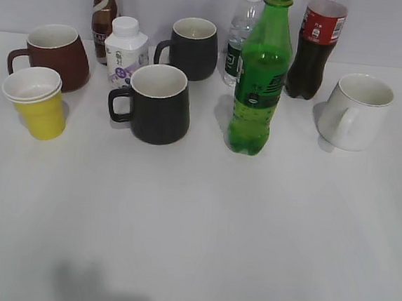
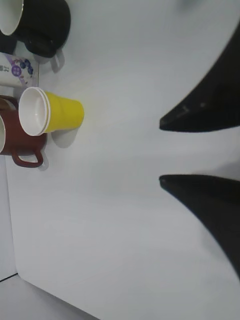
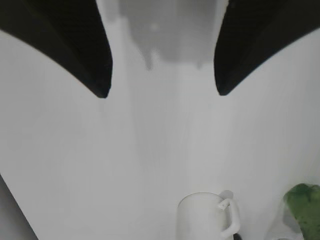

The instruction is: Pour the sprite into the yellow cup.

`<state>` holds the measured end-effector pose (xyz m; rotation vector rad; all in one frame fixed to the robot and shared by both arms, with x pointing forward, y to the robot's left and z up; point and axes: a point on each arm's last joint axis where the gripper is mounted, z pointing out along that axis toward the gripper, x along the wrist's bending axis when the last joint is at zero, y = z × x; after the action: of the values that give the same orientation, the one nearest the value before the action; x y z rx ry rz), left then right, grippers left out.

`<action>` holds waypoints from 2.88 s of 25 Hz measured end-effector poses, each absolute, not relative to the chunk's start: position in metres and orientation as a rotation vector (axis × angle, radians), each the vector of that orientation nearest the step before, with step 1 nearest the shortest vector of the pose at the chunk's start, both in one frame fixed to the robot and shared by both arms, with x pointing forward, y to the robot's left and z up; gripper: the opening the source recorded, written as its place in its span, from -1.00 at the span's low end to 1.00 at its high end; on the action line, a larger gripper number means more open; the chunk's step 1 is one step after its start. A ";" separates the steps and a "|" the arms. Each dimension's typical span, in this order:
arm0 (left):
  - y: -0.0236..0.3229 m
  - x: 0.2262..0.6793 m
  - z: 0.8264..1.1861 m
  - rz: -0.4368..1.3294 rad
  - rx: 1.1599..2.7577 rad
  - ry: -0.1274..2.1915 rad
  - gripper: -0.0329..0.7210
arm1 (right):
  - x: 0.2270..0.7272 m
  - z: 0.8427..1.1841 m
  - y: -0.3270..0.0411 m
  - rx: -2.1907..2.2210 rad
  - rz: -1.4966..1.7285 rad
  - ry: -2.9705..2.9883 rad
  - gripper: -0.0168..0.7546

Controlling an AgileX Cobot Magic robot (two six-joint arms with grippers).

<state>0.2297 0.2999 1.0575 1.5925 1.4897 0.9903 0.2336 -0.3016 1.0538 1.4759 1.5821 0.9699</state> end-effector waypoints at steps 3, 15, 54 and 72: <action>0.300 0.230 1.057 0.990 1.592 1.490 -0.30 | 0.234 1.054 -0.302 1.476 0.970 1.582 0.29; 0.300 0.230 1.057 0.990 1.592 1.490 -0.30 | 0.234 1.054 -0.302 1.476 0.970 1.582 0.29; 0.298 0.284 1.092 1.076 1.448 1.309 -0.25 | 0.276 1.099 -0.296 1.266 1.203 1.355 0.29; 0.297 0.452 1.046 1.035 1.324 1.427 0.88 | 0.422 1.077 -0.238 1.132 1.340 1.575 0.29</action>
<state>0.4517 0.2967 1.0464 1.3237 1.4274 1.0348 0.4221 -0.2379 1.0767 1.1323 1.5754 1.3402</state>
